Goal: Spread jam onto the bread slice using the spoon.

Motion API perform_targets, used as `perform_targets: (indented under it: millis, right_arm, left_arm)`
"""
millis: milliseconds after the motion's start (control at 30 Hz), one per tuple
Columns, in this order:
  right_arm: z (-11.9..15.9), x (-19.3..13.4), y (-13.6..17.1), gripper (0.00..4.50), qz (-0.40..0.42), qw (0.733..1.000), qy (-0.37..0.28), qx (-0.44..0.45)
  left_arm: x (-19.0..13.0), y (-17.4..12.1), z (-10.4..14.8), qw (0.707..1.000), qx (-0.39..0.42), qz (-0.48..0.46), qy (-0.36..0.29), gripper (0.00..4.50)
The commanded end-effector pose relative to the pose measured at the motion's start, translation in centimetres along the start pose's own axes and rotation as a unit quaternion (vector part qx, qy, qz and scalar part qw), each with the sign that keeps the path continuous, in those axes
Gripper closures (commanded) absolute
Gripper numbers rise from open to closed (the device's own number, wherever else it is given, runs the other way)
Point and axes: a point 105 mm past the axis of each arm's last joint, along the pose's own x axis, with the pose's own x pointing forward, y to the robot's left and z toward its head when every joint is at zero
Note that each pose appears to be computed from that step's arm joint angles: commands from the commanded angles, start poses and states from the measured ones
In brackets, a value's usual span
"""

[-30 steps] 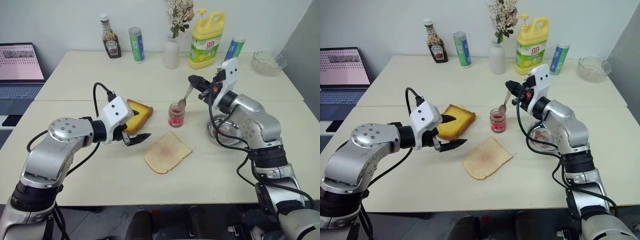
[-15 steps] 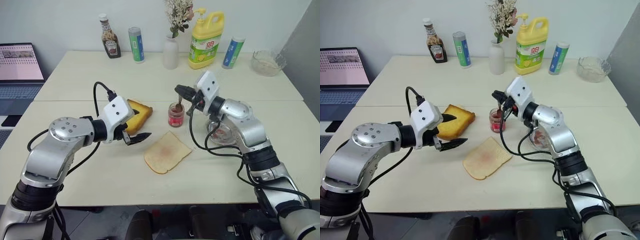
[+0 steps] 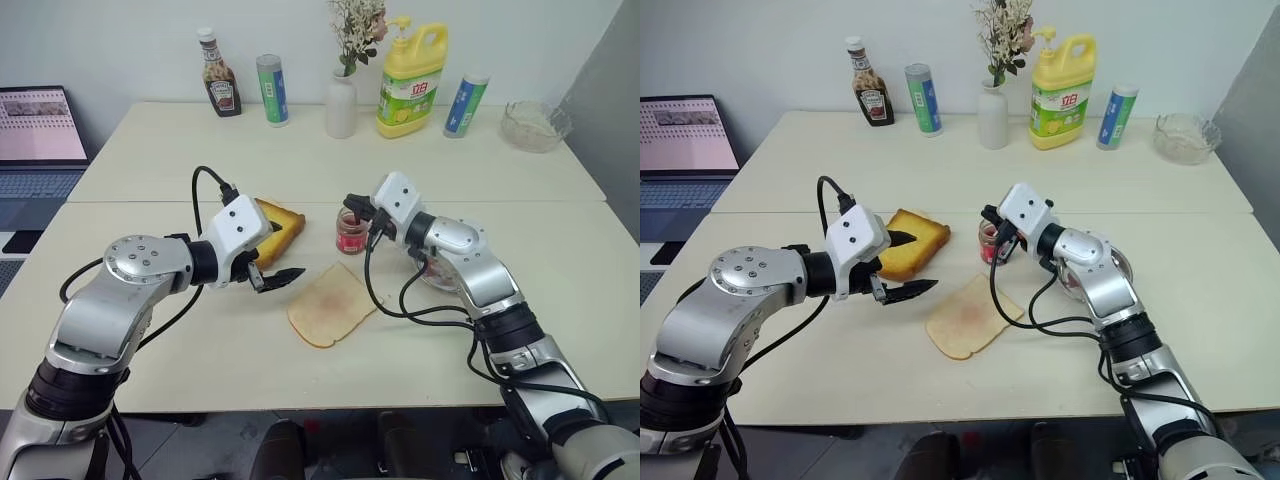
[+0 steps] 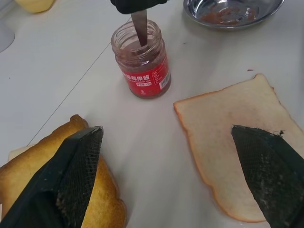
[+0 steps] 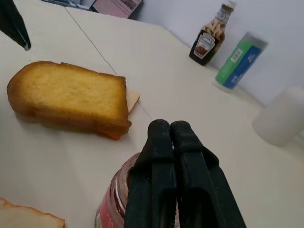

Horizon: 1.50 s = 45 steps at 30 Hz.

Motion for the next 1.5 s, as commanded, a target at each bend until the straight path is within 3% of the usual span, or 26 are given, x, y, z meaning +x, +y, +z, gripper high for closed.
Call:
perform_targets:
  millis: [33,167,367,700,867,1500]
  right_arm:
    - [0.2,-0.2,-1.2,4.48,-0.029,0.998,-0.005,0.053]
    - [0.0,-0.2,-1.6,4.48,-0.048,0.993,-0.003,0.11]
    - [-0.6,-0.3,-2.6,4.48,-0.082,0.963,0.001,0.257]
    - [-0.4,-0.1,-2.8,4.48,-0.097,0.936,-0.004,0.337]
    - [0.1,-0.2,-3.8,4.48,-0.115,0.905,-0.028,0.408]
    - [1.0,-1.1,-5.8,4.48,-0.144,0.856,-0.058,0.492]
  left_arm:
    - [-0.2,0.4,0.9,1.0,0.025,0.009,-0.009,0.0]
    - [-0.2,0.4,0.8,1.0,0.026,0.01,-0.008,0.0]
    - [-0.2,0.4,0.6,1.0,0.026,0.01,-0.007,0.0]
    - [0.0,0.4,0.4,1.0,0.029,0.008,-0.006,0.0]
    - [0.1,0.4,0.3,0.999,0.031,0.009,-0.005,0.0]
    - [0.5,0.4,0.1,0.999,0.036,0.005,-0.005,0.0]
